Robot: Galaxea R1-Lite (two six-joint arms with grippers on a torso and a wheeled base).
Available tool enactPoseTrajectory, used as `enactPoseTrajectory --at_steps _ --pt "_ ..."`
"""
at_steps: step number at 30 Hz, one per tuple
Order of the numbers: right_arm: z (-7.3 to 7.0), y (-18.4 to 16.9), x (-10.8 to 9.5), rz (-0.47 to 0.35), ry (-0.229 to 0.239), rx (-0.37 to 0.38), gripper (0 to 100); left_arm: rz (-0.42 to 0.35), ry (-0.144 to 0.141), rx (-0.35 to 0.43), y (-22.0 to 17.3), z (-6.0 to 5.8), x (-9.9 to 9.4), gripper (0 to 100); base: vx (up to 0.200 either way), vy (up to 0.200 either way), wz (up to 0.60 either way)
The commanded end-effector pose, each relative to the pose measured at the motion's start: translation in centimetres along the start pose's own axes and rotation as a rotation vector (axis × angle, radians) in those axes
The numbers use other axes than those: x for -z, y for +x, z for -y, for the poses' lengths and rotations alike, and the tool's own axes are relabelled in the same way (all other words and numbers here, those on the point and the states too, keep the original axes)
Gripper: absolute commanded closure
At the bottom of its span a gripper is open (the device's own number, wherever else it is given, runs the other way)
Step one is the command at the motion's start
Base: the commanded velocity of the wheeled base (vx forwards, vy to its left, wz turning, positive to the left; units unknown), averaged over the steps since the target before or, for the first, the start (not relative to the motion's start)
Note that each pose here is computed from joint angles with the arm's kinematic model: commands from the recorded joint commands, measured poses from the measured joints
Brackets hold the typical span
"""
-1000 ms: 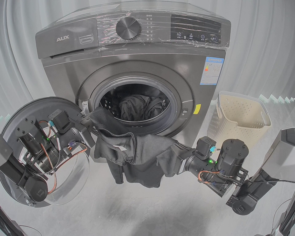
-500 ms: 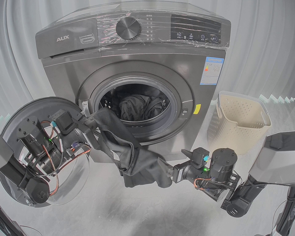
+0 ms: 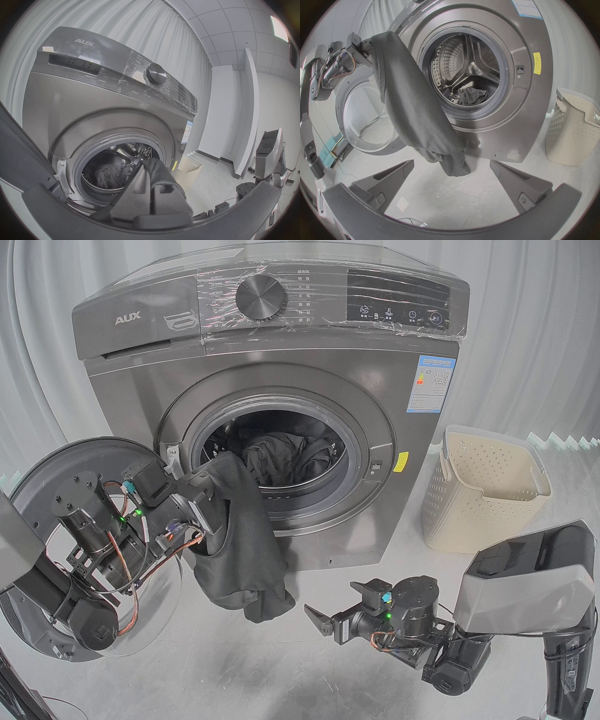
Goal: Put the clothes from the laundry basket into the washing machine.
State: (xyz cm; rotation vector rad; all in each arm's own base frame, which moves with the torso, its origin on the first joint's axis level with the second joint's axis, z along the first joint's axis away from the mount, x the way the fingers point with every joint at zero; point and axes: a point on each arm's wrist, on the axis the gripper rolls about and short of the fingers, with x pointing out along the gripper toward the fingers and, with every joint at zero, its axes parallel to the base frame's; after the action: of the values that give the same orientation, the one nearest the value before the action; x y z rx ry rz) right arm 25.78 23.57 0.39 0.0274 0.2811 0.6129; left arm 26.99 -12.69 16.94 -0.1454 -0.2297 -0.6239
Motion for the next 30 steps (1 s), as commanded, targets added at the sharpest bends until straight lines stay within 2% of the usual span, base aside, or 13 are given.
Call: enactPoseTrajectory --at_steps 1,7,11,16,18,23,30 --pt "-1.5 0.6 0.2 0.013 -0.014 -0.041 0 -0.008 -0.001 -0.006 0.4 0.0 0.5 100 0.000 0.000 0.00" --pt "-4.1 1.0 -0.8 0.063 -0.028 -0.116 0 -0.018 -0.005 -0.006 1.0 0.0 1.2 100 0.000 0.000 0.00" --pt "-5.8 1.6 -1.3 0.102 -0.032 -0.160 0 -0.006 -0.002 -0.048 2.0 -0.3 1.6 100 0.000 0.000 0.00" --pt "-7.2 2.5 -2.3 0.163 -0.026 -0.196 0 0.012 0.000 -0.080 2.6 -0.5 1.7 100 0.000 0.000 0.00" --pt "-7.5 3.0 -2.0 0.162 -0.026 -0.201 0 0.020 0.001 -0.091 2.8 -0.6 1.6 100 0.000 0.000 0.00" --pt "-7.0 5.2 -1.1 0.169 -0.047 -0.176 0 0.021 -0.001 -0.093 3.0 -0.4 1.6 100 0.000 0.000 0.00" --pt "-5.1 9.3 -0.8 0.233 -0.039 -0.109 0 0.025 -0.003 -0.086 2.9 -0.2 1.5 100 0.000 0.000 0.00"
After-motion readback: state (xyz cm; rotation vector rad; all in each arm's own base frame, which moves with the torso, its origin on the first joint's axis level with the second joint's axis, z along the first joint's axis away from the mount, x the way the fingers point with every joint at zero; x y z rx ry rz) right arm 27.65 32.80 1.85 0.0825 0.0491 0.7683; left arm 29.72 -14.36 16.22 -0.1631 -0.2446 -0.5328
